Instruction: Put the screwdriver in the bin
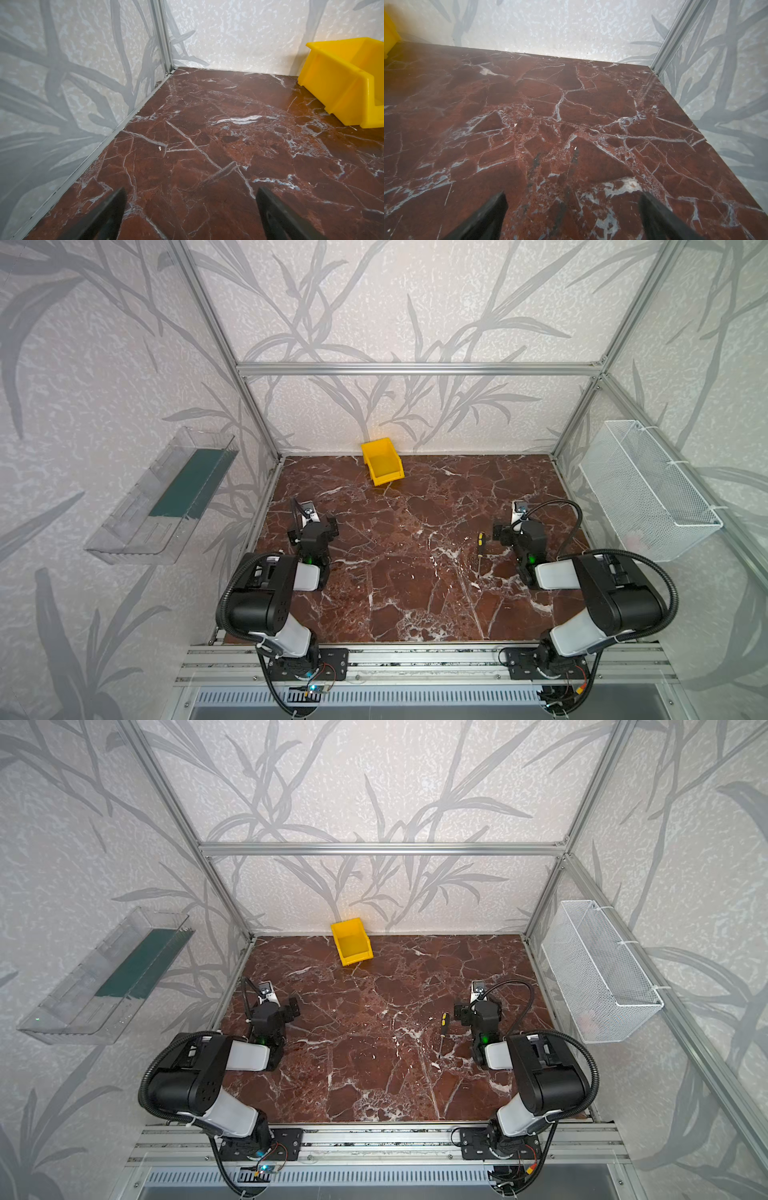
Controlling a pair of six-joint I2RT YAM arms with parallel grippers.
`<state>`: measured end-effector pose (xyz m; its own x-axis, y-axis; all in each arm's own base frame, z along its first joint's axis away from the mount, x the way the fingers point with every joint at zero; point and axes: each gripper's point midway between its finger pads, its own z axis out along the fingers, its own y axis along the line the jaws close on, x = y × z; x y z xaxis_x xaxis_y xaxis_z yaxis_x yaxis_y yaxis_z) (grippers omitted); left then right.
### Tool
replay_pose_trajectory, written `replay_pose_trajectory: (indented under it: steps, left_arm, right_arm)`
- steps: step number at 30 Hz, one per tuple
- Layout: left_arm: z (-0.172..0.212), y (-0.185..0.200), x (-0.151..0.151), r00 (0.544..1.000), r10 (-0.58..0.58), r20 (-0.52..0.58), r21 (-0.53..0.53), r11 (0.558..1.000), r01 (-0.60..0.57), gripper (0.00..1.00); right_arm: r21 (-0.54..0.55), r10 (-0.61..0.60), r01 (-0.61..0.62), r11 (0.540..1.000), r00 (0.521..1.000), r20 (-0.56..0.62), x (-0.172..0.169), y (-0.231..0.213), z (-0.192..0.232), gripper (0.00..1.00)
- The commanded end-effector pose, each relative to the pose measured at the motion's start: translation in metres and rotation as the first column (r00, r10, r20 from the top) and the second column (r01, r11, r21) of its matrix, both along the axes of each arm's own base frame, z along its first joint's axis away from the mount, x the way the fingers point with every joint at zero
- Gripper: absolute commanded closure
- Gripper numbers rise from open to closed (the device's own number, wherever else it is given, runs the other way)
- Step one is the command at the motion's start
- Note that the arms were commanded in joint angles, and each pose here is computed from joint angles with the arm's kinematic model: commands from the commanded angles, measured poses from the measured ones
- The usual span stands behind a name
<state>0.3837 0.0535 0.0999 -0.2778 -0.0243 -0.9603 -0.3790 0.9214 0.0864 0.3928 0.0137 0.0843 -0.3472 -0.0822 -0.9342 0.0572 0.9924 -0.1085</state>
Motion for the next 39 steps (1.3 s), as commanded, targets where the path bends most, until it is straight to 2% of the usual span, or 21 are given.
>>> replay_pose_trajectory:
  steps: [1, 14, 15, 16, 27, 30, 34, 36, 37, 39]
  left_arm:
    - [0.003, 0.001, 0.002, 1.000, -0.002, 0.013, 0.005, 1.000, 0.002, 0.01]
    - [0.002, 0.004, 0.002, 1.000, -0.003, 0.013, -0.004, 1.000, 0.003, 0.01]
    - [-0.002, 0.003, 0.005, 0.998, -0.066, 0.000, -0.064, 0.996, 0.065, 0.01]
    - [-0.003, -0.001, 0.005, 0.995, -0.101, -0.010, -0.082, 0.992, 0.099, 0.01]
    - [-0.002, -0.001, 0.007, 0.995, -0.104, 0.002, -0.071, 0.992, 0.104, 0.01]
    - [-0.001, 0.006, 0.003, 0.997, -0.071, 0.026, -0.094, 0.993, 0.073, 0.01]
    - [0.025, 0.023, -0.015, 0.995, 0.047, 0.085, -0.080, 0.996, -0.040, 0.01]
    - [0.042, 0.022, -0.021, 0.997, 0.041, 0.068, -0.091, 0.995, -0.035, 0.01]
    - [0.054, 0.017, -0.021, 0.998, 0.017, 0.062, -0.096, 0.995, -0.011, 0.01]
    - [0.079, 0.014, -0.028, 0.998, 0.015, 0.062, -0.142, 0.990, -0.006, 0.01]
  right_arm:
    - [0.007, 0.001, -0.001, 1.000, 0.999, 0.040, 0.004, 0.000, 0.009, 0.01]
    - [0.001, 0.036, -0.036, 0.999, 0.998, 0.041, 0.004, 0.005, 0.009, 0.01]
    - [0.000, 0.036, -0.036, 0.999, 0.999, 0.041, 0.004, 0.005, 0.009, 0.01]
    - [0.000, 0.038, -0.038, 0.999, 0.998, 0.041, 0.004, 0.006, 0.009, 0.01]
    - [-0.003, 0.050, -0.050, 0.999, 0.998, 0.039, 0.004, 0.008, 0.009, 0.01]
    - [-0.003, 0.050, -0.050, 0.999, 0.998, 0.046, 0.004, 0.008, 0.011, 0.01]
    - [-0.068, 0.029, -0.026, 0.997, 0.998, 0.050, -0.001, 0.013, 0.033, 0.01]
    - [-0.098, 0.031, -0.029, 0.995, 0.999, 0.015, -0.002, 0.016, 0.047, 0.01]
    - [-0.096, 0.035, -0.035, 0.995, 0.999, -0.005, -0.003, 0.018, 0.055, 0.01]
    - [0.006, -0.018, 0.018, 1.000, 1.000, -0.012, -0.004, 0.016, 0.077, 0.01]
